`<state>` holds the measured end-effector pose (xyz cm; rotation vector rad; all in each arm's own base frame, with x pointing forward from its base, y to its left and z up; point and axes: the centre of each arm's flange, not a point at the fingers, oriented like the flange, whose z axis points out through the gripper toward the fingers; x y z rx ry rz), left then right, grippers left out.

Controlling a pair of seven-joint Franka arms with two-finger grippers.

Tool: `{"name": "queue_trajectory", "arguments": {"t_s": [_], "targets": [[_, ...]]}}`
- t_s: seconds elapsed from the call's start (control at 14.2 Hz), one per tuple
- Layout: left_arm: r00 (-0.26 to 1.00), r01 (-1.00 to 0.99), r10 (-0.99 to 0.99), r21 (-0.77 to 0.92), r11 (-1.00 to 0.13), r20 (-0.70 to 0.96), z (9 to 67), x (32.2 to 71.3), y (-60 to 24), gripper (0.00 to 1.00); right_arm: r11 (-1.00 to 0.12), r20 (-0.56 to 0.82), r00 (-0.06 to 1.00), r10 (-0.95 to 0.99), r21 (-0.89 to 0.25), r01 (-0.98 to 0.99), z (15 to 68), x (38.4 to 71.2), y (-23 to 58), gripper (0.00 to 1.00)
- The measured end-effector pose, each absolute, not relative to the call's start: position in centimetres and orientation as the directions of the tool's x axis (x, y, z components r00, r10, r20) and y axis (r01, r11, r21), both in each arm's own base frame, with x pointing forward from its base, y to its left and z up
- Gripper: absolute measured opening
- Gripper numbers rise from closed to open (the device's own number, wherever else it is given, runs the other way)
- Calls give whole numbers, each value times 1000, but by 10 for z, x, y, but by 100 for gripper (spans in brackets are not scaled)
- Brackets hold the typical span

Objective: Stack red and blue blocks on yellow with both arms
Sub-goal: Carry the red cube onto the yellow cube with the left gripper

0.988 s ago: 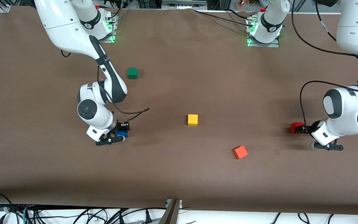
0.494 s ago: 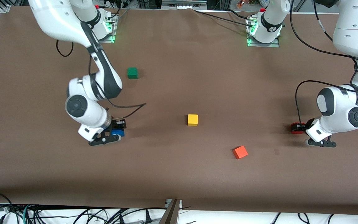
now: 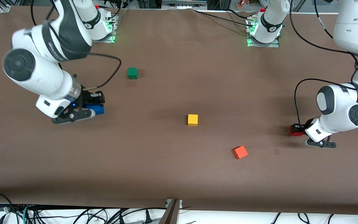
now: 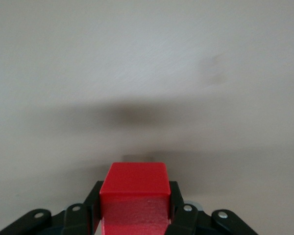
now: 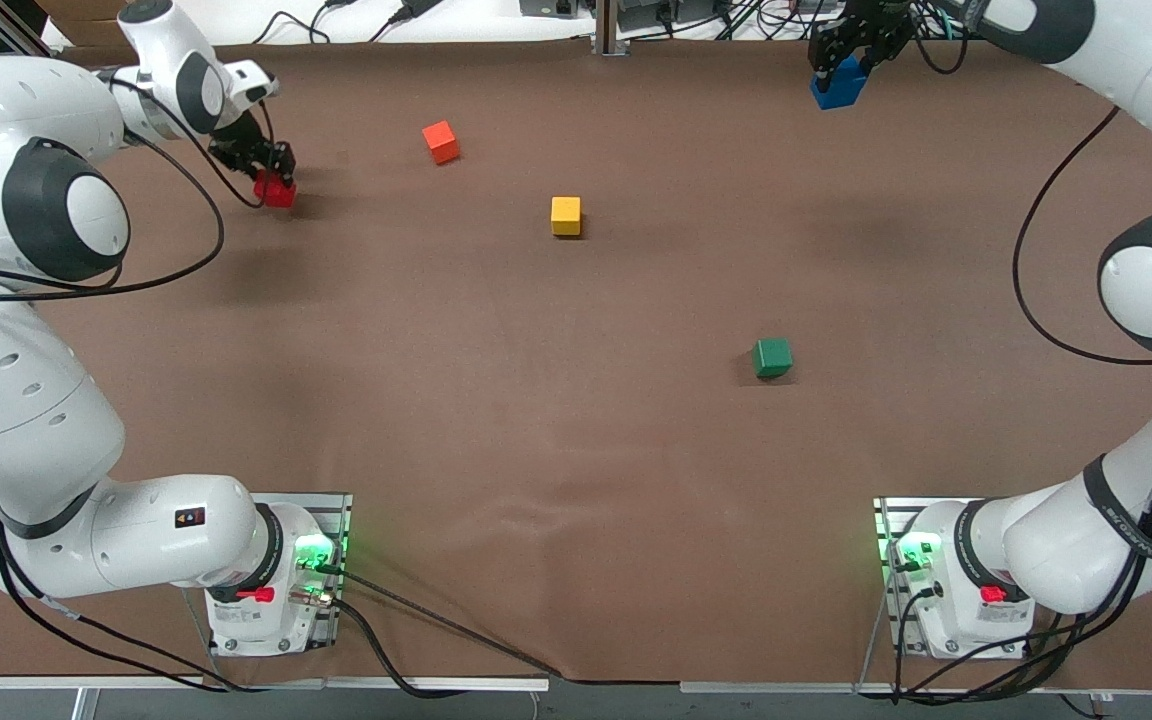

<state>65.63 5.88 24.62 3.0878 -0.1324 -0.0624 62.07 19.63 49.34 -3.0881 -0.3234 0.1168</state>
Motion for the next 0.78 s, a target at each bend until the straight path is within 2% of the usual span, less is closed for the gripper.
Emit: {"name": "queue_trajectory", "arguments": {"t_s": [0.35, 0.56, 0.78], "targets": [[1000, 19, 18, 144, -989, -8, 326, 666, -123, 56, -969, -94, 965, 246, -42, 243, 477, 621, 204, 55], [1000, 14, 14, 160, -987, -4, 336, 648, -239, 56, -969, -94, 964, 248, -42, 245, 476, 622, 204, 55], [1000, 11, 6, 174, -985, -28, 321, 627, -327, 56, -969, -94, 965, 246, -41, 243, 476, 622, 203, 55]]}}
